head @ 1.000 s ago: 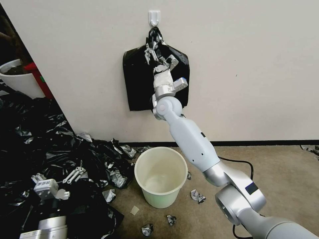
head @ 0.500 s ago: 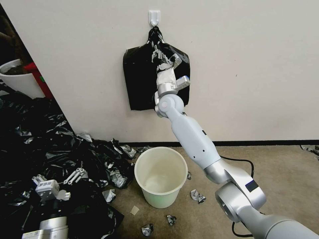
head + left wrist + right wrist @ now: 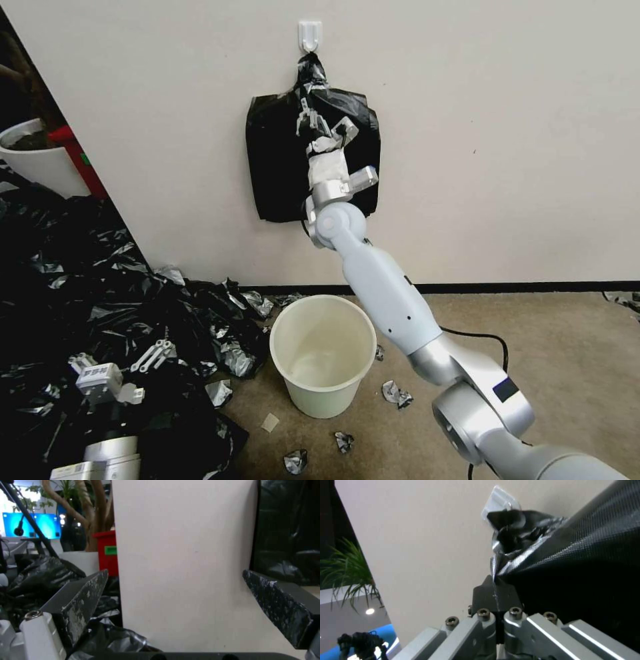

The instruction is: Place a trash bag onto the trash bin.

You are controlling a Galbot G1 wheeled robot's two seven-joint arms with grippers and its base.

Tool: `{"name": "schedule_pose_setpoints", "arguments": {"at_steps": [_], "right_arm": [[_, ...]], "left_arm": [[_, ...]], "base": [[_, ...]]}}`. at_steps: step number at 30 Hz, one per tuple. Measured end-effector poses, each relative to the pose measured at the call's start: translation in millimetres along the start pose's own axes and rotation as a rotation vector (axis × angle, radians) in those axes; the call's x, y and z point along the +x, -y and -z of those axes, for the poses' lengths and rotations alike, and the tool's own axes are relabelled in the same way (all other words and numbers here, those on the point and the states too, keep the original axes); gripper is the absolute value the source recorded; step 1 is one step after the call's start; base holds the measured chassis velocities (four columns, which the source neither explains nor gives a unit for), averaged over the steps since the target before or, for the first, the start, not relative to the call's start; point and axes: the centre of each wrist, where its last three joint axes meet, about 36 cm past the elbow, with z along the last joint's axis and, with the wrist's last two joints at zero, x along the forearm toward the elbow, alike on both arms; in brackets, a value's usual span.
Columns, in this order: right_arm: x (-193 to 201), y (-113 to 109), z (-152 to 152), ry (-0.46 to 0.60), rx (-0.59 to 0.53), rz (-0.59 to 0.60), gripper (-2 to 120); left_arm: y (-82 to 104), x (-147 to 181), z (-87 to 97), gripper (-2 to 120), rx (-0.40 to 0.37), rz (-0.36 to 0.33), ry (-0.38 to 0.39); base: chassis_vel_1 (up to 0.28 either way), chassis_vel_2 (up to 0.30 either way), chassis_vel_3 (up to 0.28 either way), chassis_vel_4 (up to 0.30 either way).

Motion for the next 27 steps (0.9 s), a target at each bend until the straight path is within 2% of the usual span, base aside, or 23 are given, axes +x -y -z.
{"name": "schedule_pose_setpoints", "arguments": {"at_steps": [10, 14, 15, 17, 19, 22, 27], "right_arm": [[31, -7, -12, -0.005, -0.041, 0.064, 0], [78, 3, -17, -0.039, -0.049, 0.123, 0], [78, 3, -17, -0.039, -0.049, 0.123, 0], [112, 10, -19, -0.063, -0.058, 0.149, 0], [117, 10, -20, -0.066, -0.059, 0.153, 0], [162, 18, -20, -0.108, -0.067, 0.234, 0], [187, 27, -16, -0.145, -0.057, 0.313, 0]], "left_arm": [[0.3, -1, -5.4, 100, 0.001, -0.001, -0.005], [-0.6, -2, -5.7, 100, 0.001, 0.000, -0.001], [-0.6, -2, -5.7, 100, 0.001, 0.000, -0.001], [-1.0, -3, -6.5, 100, 0.001, 0.000, 0.001], [-1.1, -3, -6.6, 100, 0.001, 0.000, 0.001], [-2.1, -5, -7.6, 100, 0.001, 0.000, 0.004], [-3.7, -6, -7.3, 100, -0.002, -0.002, 0.007]], "base": [[0.000, 0.000, 0.000, 0.000], [0.000, 0.000, 0.000, 0.000], [0.000, 0.000, 0.000, 0.000], [0.000, 0.000, 0.000, 0.000], [0.000, 0.000, 0.000, 0.000], [0.000, 0.000, 0.000, 0.000], [0.000, 0.000, 0.000, 0.000]]}}
